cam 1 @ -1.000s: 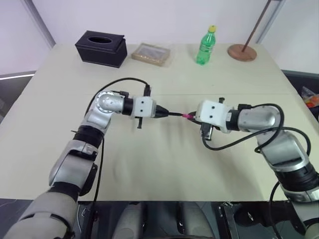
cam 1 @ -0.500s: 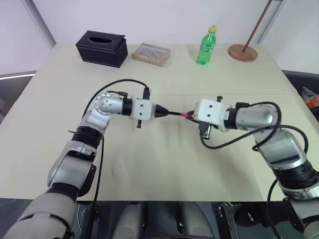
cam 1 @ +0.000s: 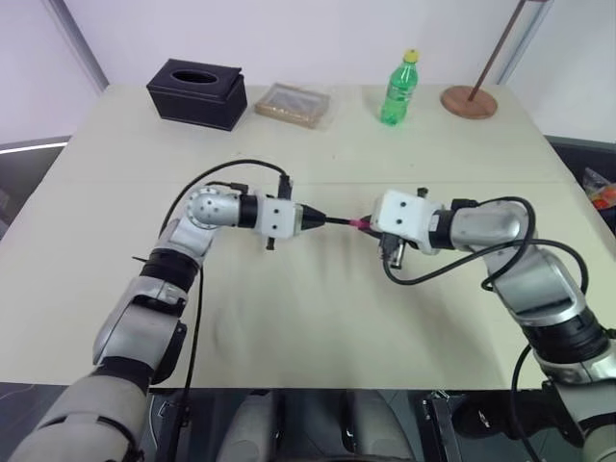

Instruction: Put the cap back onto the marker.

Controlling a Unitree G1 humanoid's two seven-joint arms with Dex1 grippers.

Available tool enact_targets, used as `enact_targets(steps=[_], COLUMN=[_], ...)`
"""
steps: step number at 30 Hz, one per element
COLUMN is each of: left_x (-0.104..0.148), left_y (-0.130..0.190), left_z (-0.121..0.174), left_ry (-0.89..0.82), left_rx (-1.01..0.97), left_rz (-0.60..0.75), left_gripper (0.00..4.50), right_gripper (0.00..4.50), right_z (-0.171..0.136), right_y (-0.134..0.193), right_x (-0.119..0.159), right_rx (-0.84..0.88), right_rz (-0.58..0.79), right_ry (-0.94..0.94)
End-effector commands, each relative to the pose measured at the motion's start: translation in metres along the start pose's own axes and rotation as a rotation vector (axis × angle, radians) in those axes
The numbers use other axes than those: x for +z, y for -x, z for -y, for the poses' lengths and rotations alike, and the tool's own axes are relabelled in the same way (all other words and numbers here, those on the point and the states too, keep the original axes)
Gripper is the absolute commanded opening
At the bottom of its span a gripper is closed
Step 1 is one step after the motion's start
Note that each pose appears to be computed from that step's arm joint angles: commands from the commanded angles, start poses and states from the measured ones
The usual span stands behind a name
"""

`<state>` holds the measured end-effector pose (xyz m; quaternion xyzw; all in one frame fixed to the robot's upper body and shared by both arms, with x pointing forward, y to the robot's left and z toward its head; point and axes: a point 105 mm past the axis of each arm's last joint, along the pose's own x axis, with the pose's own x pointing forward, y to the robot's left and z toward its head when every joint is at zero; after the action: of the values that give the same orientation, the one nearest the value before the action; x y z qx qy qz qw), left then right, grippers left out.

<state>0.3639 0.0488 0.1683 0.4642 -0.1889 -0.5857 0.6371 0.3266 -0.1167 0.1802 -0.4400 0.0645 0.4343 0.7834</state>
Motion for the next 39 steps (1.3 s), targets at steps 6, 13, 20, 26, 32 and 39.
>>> enact_targets(steps=[6,13,20,26,32,39], left_x=[0.021,0.024,0.028,0.03,0.033,0.027], left_y=[-0.011,-0.015,-0.018,-0.017,-0.017,-0.016], left_z=[-0.011,-0.012,-0.013,-0.012,-0.012,-0.006], left_ry=[-0.092,-0.103,-0.051,-0.002,-0.012,-0.062], left_rx=[0.011,0.016,0.038,0.031,0.005,-0.081], left_rz=[0.067,0.08,0.127,0.16,0.17,0.121], left_gripper=[0.0,0.0,0.0,0.0,0.0,0.0], right_gripper=[0.06,0.06,0.06,0.06,0.06,0.06], right_z=[-0.004,-0.005,-0.003,-0.004,-0.007,-0.012], right_y=[-0.005,-0.008,-0.01,-0.009,-0.01,-0.012], right_x=[0.018,0.024,0.031,0.038,0.043,0.039], right_rx=[0.009,0.009,-0.003,-0.004,0.009,0.043], right_rz=[0.043,0.054,0.076,0.09,0.099,0.073], right_ry=[0.052,0.057,0.056,0.074,0.094,0.126])
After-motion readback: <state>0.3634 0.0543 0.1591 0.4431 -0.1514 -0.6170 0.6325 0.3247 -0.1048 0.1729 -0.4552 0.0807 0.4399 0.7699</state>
